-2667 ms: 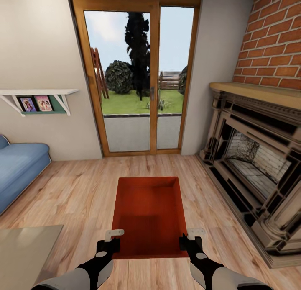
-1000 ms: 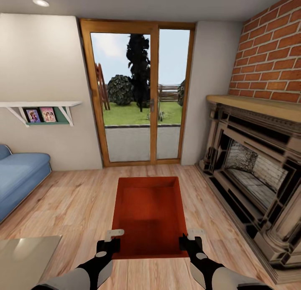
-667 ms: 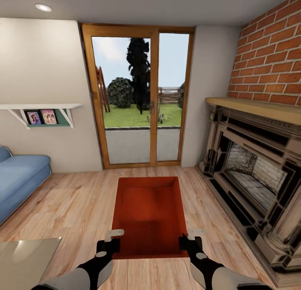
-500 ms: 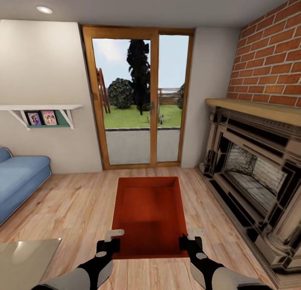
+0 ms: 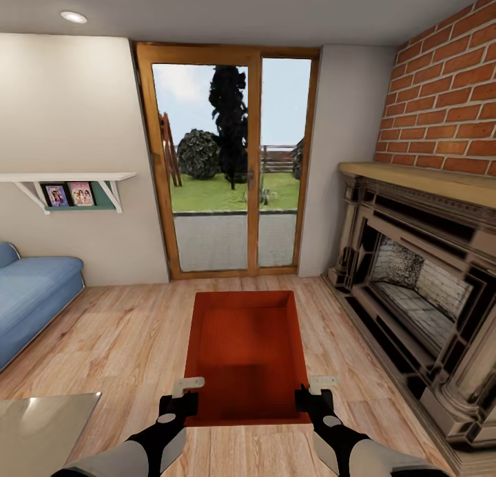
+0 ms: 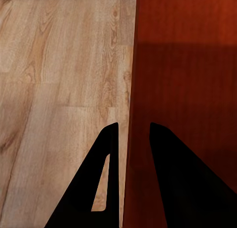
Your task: Move the two storage containers from the living room to the garage. In the garage, place one container on the floor and stack the other container on top of it (either order is fine).
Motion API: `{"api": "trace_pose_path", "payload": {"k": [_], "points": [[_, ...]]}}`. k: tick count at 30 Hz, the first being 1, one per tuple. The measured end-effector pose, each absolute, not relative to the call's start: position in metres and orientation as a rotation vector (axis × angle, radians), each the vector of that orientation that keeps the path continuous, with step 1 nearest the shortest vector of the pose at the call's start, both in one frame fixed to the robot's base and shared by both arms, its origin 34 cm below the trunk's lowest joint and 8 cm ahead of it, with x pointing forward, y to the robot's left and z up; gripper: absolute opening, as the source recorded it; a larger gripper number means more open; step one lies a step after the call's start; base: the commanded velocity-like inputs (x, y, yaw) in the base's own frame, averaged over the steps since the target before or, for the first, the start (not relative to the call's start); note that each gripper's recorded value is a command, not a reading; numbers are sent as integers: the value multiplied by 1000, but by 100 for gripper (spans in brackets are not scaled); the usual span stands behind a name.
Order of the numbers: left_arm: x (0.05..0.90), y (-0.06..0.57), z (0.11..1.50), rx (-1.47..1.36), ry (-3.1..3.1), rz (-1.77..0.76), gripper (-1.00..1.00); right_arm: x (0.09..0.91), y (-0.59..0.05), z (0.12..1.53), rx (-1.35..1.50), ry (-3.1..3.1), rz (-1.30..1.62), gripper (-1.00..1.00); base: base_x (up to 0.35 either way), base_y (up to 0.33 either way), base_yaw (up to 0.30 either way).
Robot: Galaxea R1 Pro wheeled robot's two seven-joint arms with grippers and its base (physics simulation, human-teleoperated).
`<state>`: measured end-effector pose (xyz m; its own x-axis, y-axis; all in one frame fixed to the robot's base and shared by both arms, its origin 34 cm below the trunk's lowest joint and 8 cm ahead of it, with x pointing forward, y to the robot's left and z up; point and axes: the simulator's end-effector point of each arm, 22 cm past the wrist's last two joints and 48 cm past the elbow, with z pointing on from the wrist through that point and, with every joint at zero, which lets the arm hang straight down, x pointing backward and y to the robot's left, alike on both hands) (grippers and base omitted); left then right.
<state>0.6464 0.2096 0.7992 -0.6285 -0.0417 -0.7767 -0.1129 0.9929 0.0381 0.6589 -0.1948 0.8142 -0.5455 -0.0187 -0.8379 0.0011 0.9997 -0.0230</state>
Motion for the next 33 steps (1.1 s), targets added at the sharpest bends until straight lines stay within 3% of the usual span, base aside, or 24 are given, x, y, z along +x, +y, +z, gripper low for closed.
{"api": "trace_pose_path", "payload": {"k": [33], "points": [[648,214,799,-104,2253,104,-100,659,-191,814,-14,2152,-31,-100,0,0,0]]}}
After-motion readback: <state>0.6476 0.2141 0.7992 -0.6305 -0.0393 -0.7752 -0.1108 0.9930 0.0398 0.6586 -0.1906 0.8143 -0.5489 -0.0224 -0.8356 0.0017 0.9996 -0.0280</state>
